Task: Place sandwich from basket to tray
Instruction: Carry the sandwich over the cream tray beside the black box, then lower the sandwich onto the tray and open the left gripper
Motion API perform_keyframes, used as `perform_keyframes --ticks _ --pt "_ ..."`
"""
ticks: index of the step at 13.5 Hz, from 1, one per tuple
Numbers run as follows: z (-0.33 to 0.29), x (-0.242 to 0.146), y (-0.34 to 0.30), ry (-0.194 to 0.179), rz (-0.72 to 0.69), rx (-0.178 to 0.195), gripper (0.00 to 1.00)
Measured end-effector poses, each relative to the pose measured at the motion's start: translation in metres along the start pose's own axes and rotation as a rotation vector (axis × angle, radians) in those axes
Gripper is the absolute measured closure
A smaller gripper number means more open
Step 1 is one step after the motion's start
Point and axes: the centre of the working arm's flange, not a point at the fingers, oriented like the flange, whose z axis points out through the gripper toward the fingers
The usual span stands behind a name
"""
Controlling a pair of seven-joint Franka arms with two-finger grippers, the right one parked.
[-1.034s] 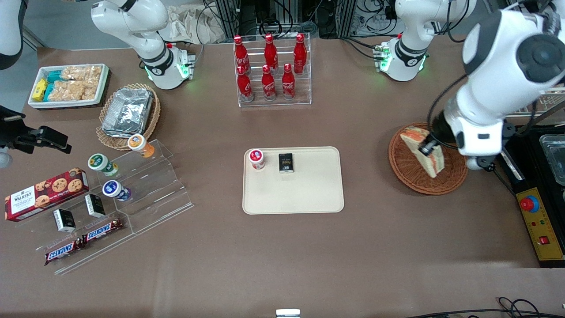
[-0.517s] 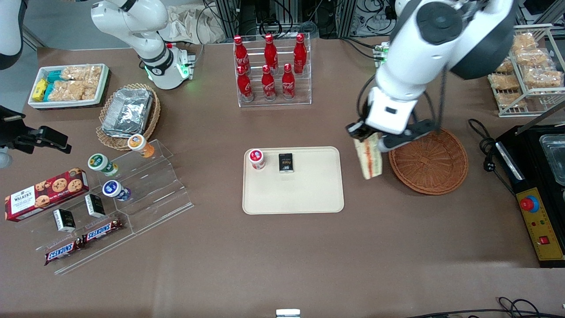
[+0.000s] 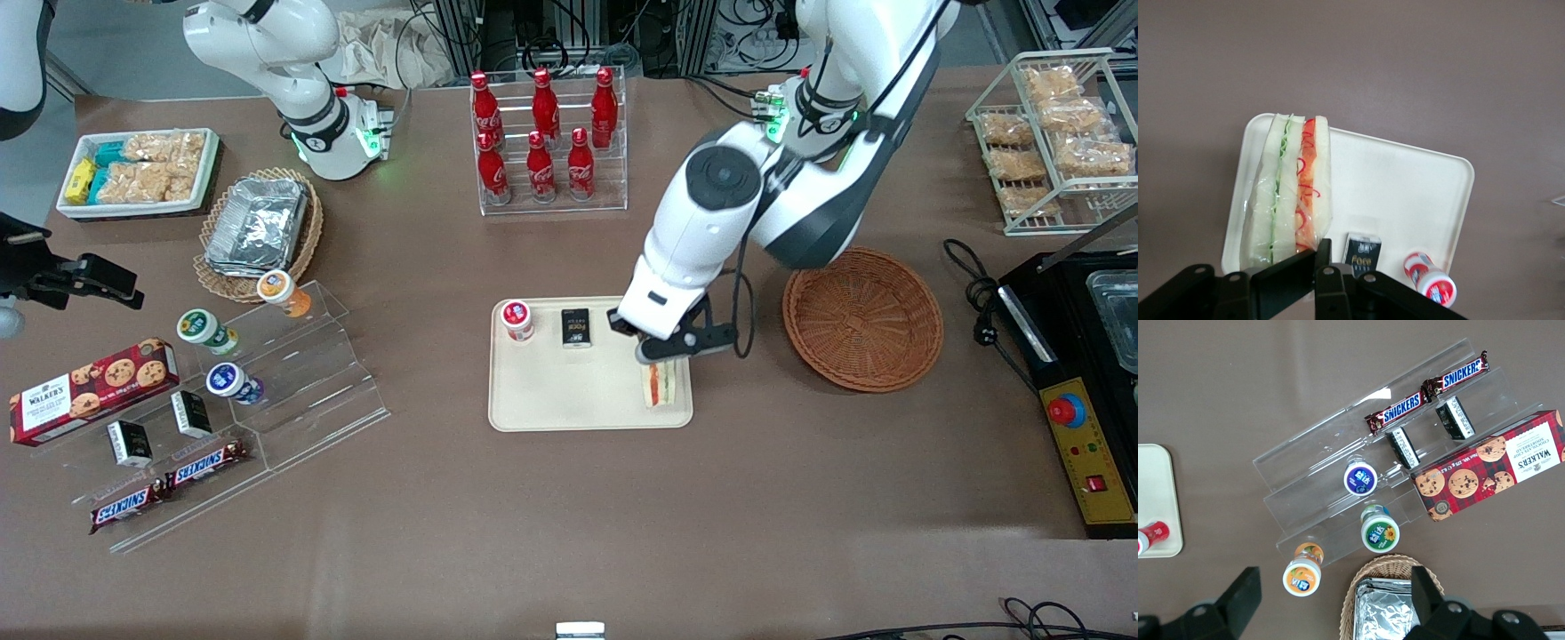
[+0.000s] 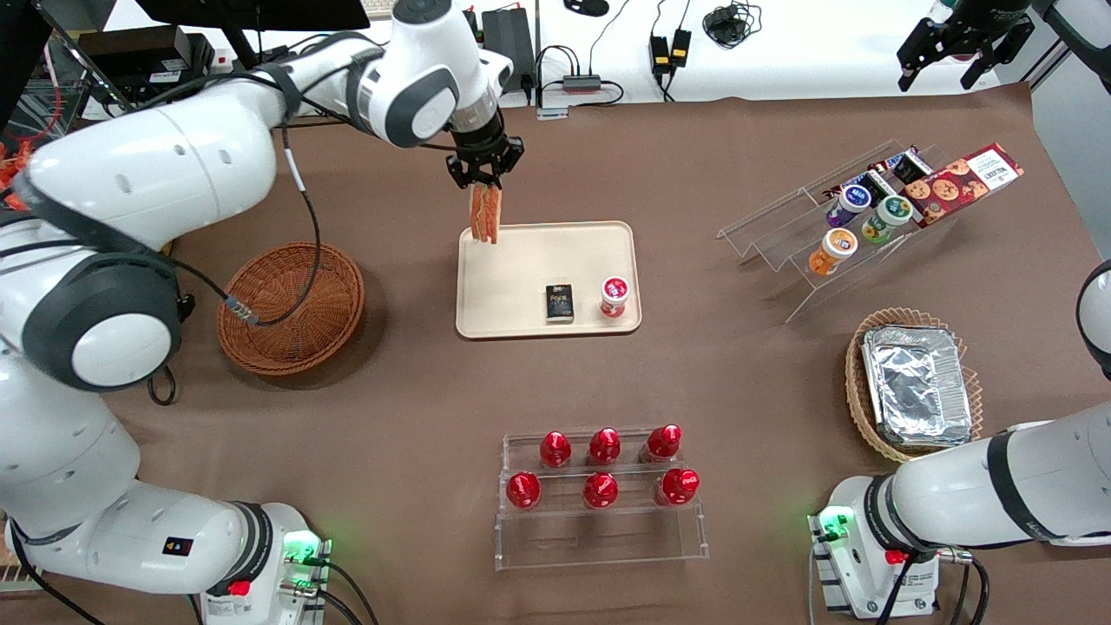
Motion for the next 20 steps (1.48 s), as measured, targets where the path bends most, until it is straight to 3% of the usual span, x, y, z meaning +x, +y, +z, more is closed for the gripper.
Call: perform_keyframes --ticks 8,13,17,20 --pt "0.108 0.000 -0.007 -0.037 0.071 0.075 0.97" --pt "0.133 -0.014 -0.018 -0.075 0.083 0.117 0.97" --pt "0.139 -0.015 -0.025 -0.084 0.061 0.133 0.97" --pt "0.139 -0.015 -0.025 -0.080 0.054 0.138 0.71"
